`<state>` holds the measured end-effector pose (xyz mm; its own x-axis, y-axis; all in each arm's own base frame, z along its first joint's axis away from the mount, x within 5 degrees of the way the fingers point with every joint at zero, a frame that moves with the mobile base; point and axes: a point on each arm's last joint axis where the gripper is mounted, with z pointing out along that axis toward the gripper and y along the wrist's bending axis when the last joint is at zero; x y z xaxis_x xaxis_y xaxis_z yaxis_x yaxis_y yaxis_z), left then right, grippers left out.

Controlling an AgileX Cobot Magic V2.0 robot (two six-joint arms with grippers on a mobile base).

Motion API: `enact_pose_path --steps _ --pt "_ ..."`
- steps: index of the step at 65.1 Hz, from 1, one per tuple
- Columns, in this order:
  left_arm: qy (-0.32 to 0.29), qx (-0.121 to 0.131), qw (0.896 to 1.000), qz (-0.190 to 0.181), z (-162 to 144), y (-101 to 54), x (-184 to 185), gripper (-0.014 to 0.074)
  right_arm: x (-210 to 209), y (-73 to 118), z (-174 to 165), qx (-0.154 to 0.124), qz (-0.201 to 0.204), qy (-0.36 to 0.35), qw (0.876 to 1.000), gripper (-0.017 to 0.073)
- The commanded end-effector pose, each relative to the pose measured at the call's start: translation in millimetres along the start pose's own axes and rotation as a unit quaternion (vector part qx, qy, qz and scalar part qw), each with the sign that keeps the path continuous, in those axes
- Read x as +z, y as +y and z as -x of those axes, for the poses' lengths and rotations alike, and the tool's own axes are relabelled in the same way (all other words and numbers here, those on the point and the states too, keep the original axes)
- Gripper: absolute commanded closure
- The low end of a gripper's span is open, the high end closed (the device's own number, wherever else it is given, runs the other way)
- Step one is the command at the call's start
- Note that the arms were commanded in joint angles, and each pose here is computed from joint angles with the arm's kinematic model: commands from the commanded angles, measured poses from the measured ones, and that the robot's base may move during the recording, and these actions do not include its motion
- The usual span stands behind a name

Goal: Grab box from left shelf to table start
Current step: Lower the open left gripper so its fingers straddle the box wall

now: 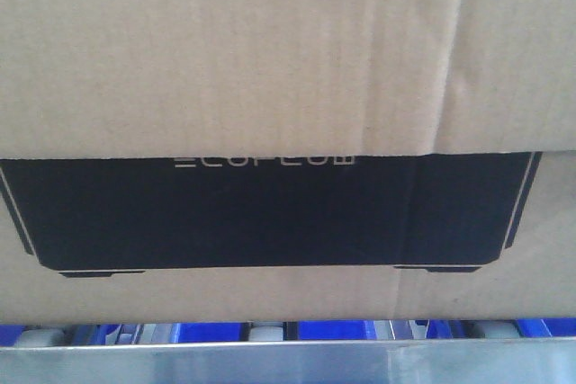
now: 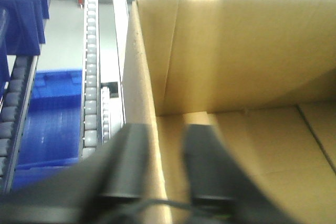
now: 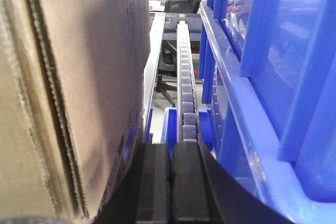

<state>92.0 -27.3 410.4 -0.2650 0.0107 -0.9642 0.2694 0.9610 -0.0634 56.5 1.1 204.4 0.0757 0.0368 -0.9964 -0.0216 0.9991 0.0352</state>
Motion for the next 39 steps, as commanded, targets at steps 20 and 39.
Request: enact_pose_path --steps 20,39 --pt "0.004 -0.006 1.0 -0.007 30.3 -3.0 25.6 0.0258 -1.9 0.5 14.8 -0.006 0.001 -0.059 0.998 0.0511" --pt "0.099 -0.063 0.993 0.005 36.1 -2.8 54.0 0.0258 -1.9 0.5 14.8 -0.006 0.001 -0.059 0.998 0.0511"
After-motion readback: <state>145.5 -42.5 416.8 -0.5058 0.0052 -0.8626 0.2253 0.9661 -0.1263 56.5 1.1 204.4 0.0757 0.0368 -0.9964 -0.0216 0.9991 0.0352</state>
